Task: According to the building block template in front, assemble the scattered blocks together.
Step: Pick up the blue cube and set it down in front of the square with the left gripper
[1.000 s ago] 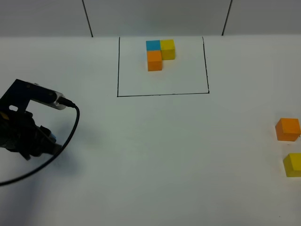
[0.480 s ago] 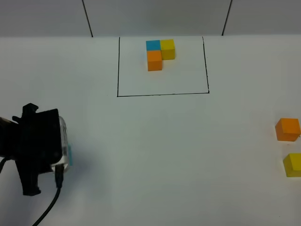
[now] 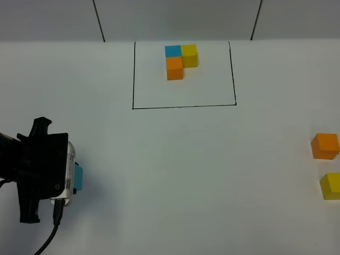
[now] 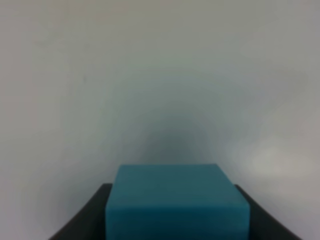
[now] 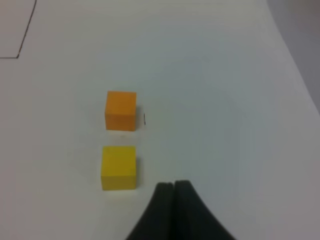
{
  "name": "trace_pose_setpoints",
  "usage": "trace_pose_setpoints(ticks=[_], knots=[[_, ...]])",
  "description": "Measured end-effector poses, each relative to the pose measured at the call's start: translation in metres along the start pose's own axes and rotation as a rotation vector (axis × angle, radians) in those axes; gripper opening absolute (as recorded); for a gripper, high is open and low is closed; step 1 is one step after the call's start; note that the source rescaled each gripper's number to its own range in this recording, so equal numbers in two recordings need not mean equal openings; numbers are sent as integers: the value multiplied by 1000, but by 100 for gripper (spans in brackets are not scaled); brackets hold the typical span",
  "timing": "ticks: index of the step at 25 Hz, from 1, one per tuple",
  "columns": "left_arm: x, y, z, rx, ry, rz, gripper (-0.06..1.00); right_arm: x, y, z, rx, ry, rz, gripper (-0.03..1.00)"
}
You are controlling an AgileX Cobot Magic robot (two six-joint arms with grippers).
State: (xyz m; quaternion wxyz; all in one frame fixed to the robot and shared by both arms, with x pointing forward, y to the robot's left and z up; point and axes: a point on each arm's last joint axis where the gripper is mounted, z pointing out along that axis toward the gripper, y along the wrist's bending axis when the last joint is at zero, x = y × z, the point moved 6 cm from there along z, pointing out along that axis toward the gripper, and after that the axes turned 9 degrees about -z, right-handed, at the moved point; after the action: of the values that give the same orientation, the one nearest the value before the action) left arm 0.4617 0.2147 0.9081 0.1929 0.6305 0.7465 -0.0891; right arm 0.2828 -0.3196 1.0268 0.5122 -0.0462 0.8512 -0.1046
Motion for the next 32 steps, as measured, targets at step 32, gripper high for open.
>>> trace_pose_setpoints(ticks=[32], knots=[[-89, 61, 40, 42, -71, 26, 52, 0, 0, 0, 0, 0, -1, 0]])
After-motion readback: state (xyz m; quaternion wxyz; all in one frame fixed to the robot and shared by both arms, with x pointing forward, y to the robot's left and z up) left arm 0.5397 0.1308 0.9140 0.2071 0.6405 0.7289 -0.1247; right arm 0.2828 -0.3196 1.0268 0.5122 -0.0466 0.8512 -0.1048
